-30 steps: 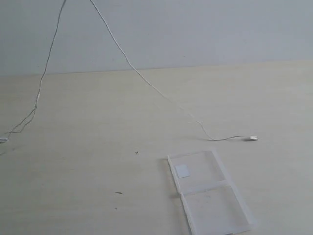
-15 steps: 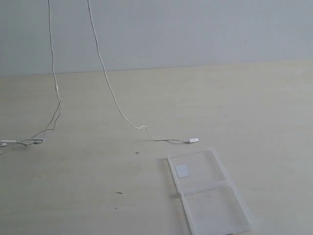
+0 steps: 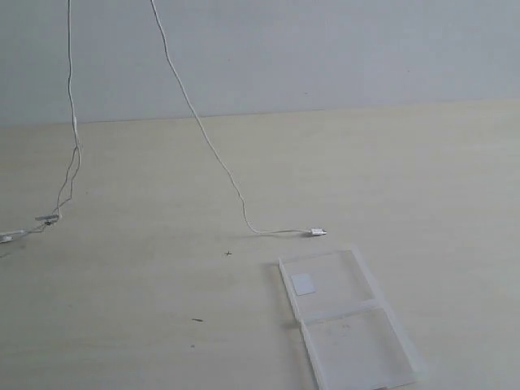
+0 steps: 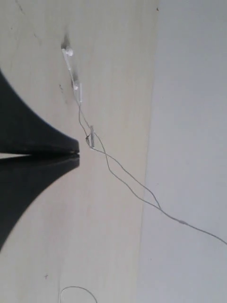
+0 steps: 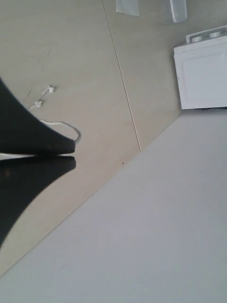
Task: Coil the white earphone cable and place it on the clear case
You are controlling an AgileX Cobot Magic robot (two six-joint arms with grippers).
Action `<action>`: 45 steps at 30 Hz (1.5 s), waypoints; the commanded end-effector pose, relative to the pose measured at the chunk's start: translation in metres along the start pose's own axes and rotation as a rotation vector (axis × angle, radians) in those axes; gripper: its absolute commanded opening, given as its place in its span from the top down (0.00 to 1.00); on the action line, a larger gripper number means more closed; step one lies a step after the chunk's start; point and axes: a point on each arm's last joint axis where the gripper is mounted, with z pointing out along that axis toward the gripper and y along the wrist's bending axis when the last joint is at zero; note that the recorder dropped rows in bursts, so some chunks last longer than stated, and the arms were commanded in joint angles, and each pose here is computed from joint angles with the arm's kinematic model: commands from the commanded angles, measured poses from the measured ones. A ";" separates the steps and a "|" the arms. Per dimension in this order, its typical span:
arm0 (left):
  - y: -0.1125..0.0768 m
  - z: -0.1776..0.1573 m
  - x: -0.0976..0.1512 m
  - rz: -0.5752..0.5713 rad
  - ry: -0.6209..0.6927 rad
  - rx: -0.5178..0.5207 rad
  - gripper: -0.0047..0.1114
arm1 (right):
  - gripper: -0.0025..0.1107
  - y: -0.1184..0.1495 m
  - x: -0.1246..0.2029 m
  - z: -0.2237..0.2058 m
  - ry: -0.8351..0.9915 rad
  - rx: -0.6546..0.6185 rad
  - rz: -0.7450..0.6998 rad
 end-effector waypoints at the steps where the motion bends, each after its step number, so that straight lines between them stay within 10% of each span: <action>1: -0.002 -0.001 -0.010 0.019 -0.116 0.017 0.96 | 0.98 0.007 -0.021 -0.021 -0.103 0.004 -0.027; 10: -0.005 -0.005 -0.028 0.009 -0.321 0.052 0.96 | 0.98 0.010 -0.046 -0.047 -0.240 0.097 -0.060; 31: -0.005 -0.006 -0.030 -0.252 -0.338 0.102 0.96 | 0.98 0.017 -0.086 -0.084 -0.421 0.161 -0.084; 45: -0.038 0.033 -0.055 0.041 -0.157 0.332 0.96 | 0.98 0.028 -0.109 -0.115 -0.530 0.166 -0.063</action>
